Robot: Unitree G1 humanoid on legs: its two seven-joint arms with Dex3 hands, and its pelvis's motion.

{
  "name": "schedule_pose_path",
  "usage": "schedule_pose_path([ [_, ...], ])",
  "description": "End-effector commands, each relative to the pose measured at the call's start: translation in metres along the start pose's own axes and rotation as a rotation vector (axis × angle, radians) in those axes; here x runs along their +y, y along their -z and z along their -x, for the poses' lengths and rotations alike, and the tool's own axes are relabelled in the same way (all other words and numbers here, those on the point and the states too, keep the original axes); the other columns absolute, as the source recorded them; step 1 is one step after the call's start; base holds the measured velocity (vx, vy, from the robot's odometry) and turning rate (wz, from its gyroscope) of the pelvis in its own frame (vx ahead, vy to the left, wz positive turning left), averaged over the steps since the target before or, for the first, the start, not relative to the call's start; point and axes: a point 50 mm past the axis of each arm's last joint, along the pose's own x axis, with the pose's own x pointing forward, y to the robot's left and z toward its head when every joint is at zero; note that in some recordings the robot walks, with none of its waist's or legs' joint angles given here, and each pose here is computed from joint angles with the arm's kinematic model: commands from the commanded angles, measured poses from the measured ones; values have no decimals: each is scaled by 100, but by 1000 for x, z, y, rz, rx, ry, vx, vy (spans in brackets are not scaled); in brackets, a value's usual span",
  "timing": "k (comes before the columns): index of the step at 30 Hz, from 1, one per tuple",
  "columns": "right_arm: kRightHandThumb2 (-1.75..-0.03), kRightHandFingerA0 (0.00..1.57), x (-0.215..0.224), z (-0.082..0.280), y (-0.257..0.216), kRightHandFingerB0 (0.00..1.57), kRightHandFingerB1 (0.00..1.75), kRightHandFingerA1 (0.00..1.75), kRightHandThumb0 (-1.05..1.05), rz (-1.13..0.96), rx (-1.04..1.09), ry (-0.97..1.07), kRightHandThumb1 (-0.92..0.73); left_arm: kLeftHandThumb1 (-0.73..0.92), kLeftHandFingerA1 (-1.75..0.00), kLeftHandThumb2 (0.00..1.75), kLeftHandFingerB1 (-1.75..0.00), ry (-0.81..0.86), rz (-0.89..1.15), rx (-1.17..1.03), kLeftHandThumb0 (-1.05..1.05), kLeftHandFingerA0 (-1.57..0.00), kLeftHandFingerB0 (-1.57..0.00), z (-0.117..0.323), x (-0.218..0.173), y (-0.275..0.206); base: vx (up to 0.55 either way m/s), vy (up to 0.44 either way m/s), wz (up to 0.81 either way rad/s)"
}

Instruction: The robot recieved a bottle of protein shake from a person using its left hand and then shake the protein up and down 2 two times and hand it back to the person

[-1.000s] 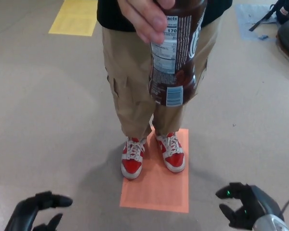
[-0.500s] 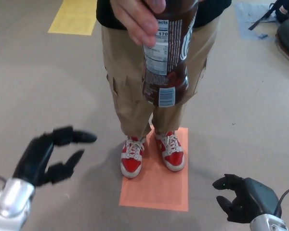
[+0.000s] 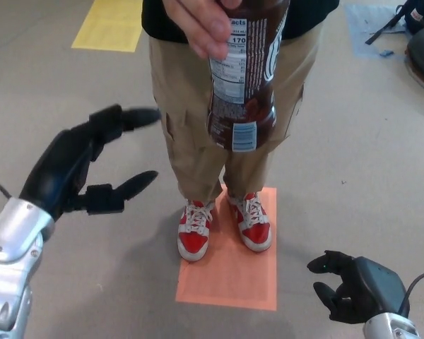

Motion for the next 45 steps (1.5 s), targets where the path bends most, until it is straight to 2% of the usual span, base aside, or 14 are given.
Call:
schedule_pose_path([
  [1,-72,87,-3,4,7,76,48,62,-46,-6,-8,29,-73,42,-12,76,-6,283,392,148,-66,0,0,-13,4,-44,0,0,0],
  [2,-71,88,-3,4,7,76,48,62,-46,-3,-9,31,-73,45,-2,77,0,309,405,158,-73,0,0,-15,5,-48,0,0,0],
  [6,-71,87,-2,5,8,75,48,62,-45,15,-15,24,-72,46,-1,76,0,380,412,186,-73,0,0,-17,7,-57,0,0,0],
  [14,-72,86,-1,7,10,75,49,63,-45,5,-14,19,-69,50,-6,85,0,477,317,250,-82,0,0,-28,10,-78,0,0,0],
  [15,-71,87,0,7,10,75,49,62,-45,8,-13,18,-69,57,-1,59,0,488,307,247,-79,0,0,-29,10,-82,0,0,0],
  [17,-71,88,0,8,10,75,49,63,-45,13,-8,18,-68,56,-2,58,0,504,296,243,-80,0,0,-32,9,-88,0,0,0],
  [18,-70,87,0,8,10,76,49,62,-44,14,-8,17,-67,48,-8,86,0,506,293,242,-82,0,0,-33,7,-92,0,0,0],
  [30,-73,86,-1,7,9,74,49,61,-45,41,-23,15,-71,50,-10,90,0,615,274,258,-87,0,0,-38,-8,-123,0,0,0],
  [31,-73,87,-1,7,9,75,50,62,-45,44,-27,19,-70,59,-6,62,0,625,274,256,-90,0,0,-38,-10,-125,0,0,0],
  [32,-73,86,-1,7,9,74,50,62,-45,46,-27,17,-71,51,-8,90,0,634,275,259,-87,0,0,-38,-11,-126,0,0,0],
  [45,-78,83,6,16,15,72,50,63,-46,40,-26,-17,-71,47,-2,87,0,697,296,350,-84,0,0,-39,-41,-115,0,0,0],
])
